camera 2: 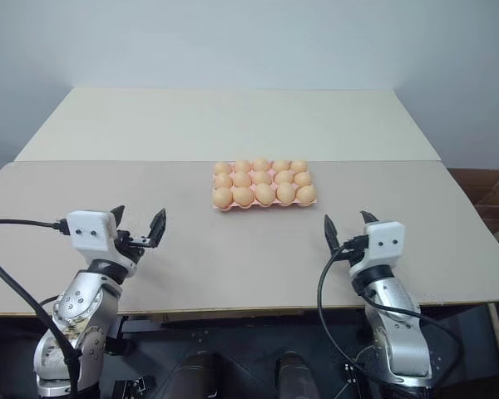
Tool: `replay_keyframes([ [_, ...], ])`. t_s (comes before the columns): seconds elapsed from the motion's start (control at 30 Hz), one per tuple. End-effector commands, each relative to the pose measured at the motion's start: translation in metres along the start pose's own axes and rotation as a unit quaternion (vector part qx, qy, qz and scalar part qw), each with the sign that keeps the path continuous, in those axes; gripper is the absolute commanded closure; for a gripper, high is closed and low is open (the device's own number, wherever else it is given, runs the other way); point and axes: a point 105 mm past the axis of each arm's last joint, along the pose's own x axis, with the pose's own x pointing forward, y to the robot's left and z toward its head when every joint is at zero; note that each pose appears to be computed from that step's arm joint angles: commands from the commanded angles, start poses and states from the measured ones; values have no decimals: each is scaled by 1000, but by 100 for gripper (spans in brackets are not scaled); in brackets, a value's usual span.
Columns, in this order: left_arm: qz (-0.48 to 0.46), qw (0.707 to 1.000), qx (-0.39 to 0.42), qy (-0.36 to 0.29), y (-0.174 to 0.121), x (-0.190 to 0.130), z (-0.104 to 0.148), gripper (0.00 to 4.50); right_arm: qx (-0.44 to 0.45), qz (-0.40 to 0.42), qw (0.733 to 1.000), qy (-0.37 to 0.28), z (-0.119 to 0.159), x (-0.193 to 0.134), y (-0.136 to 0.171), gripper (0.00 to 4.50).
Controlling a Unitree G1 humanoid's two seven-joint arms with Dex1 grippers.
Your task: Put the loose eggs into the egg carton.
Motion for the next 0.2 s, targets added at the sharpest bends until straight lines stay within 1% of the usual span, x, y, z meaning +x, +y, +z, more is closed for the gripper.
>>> replay_keyframes([
  [0.03,-9,1000,11,-17,-7,0,5,3,-3,-9,1000,-18,13,-4,-6,0],
  [0.2,-15,1000,12,-15,-12,3,4,3,1,-23,1000,4,10,-5,-14,0],
])
